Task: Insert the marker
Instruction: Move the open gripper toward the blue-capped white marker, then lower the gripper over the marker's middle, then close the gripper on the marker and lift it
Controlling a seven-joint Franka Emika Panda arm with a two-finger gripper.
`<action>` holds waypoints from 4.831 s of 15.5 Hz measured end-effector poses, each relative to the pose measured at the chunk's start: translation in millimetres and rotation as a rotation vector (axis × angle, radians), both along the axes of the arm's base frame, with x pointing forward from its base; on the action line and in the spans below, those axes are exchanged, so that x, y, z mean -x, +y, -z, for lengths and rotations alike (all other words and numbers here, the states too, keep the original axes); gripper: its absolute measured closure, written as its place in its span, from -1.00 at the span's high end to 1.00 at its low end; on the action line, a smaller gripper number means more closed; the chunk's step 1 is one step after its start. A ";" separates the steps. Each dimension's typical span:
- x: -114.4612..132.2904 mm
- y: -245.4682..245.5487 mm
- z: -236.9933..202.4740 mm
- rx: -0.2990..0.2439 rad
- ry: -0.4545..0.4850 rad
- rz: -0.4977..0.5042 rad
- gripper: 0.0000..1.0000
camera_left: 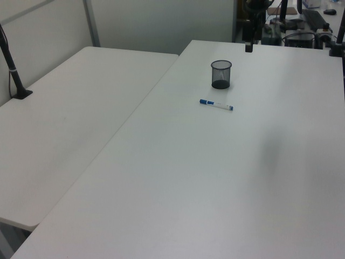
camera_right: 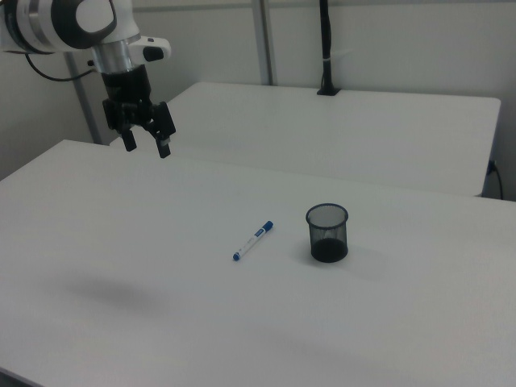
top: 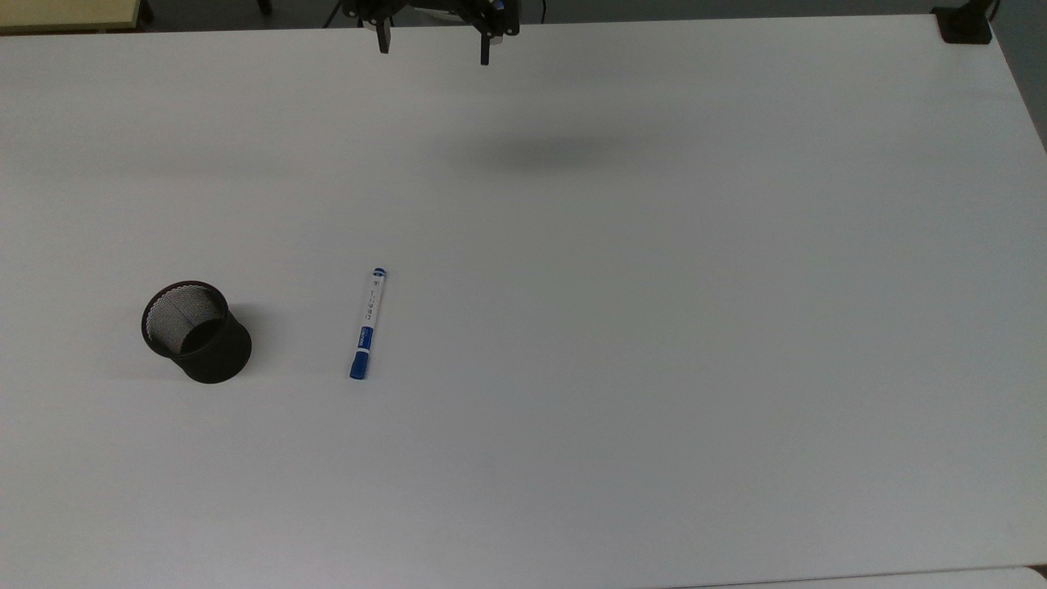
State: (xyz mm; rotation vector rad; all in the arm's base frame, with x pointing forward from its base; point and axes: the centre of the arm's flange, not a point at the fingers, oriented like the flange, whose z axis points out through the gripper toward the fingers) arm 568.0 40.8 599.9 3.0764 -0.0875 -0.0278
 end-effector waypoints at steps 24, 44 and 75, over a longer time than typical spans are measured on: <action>-37.4 -18.2 22.5 0.002 -0.145 0.023 1.00; -145.9 -81.5 250.5 0.067 -0.308 0.044 0.64; -152.6 -86.6 298.0 0.105 -0.328 -0.002 -0.44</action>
